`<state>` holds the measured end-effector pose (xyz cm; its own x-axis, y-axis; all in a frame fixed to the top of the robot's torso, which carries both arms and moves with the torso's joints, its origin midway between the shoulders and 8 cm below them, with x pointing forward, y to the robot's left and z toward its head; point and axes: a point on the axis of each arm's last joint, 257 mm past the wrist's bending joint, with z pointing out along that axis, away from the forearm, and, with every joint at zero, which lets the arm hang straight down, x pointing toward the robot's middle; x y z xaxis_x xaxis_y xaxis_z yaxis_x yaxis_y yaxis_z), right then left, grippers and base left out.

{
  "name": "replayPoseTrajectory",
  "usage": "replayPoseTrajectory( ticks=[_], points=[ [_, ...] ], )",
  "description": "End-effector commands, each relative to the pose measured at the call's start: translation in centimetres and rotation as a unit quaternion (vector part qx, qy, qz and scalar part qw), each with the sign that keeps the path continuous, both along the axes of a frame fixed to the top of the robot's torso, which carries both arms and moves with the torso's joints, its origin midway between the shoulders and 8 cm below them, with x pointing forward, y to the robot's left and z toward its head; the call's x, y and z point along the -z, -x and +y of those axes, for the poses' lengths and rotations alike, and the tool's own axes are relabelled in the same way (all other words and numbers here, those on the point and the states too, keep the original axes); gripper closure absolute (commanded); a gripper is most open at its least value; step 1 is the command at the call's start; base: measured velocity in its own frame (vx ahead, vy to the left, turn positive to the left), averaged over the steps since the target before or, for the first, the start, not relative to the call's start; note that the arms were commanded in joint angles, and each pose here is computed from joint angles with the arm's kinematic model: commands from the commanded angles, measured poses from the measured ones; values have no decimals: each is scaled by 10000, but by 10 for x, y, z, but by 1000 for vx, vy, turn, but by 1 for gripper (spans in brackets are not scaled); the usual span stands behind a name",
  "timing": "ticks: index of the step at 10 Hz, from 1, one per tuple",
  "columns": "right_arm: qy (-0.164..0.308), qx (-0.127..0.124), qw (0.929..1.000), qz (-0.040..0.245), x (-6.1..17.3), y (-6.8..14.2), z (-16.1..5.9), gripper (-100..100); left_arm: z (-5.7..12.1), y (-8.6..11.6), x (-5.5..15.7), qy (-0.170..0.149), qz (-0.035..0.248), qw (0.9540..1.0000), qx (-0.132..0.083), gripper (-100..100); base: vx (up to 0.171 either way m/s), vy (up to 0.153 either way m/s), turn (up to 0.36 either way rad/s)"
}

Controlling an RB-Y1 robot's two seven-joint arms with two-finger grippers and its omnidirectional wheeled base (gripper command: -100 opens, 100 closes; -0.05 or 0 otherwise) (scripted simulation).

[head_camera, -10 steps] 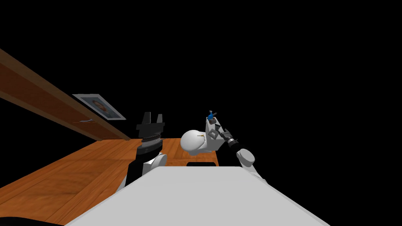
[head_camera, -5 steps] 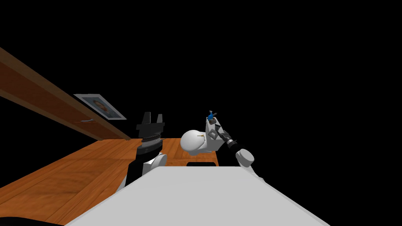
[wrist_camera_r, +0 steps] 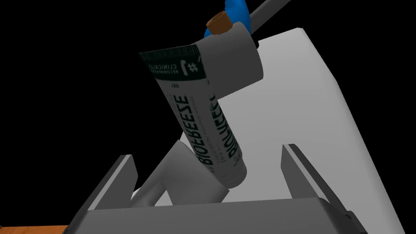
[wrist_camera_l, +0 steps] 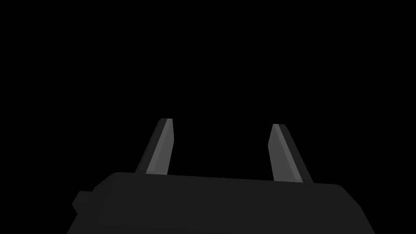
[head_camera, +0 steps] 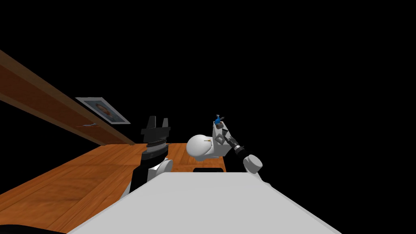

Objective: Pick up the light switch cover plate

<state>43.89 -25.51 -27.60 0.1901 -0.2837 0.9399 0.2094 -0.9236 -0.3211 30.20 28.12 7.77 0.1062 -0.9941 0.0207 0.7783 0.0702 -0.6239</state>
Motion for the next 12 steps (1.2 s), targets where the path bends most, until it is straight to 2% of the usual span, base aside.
replayPoseTrajectory(
  ticks=[1, 4, 5, 6, 8, 9, 12],
  points=[
    [-353, -41, 9993, 100, 8, 0, 4, -100, 0, 0, 0, 0, 0, 10000, 0, 0, 5, -18, -12],
    [-777, -43, 9968, 153, 12, 1, 8, -100, 0, 0, 0, 0, 0, 10000, 0, 0, 5, -15, -8],
    [-1058, -54, 9941, 217, 17, 1, 12, -100, 0, 0, 0, 0, 0, 10000, 0, 0, 1, -21, -23],
    [-1110, -46, 9936, 207, 16, 1, 11, -100, 0, 0, 0, 0, 0, 10000, 0, 0, 0, -18, -8],
    [-1681, -33, 9853, 293, 25, 2, 20, -100, 0, 0, 0, 0, 0, 10000, 0, 0, 2, -33, -27],
    [-1742, -22, 9843, 279, 23, 2, 20, -100, 0, 0, 0, 0, 0, 10000, 0, 0, 6, -35, -5],
    [-2609, 61, 9649, 305, 28, 1, 37, -100, 0, 0, 0, 0, 0, 10000, 0, 0, 7, -25, -28]
  ],
)
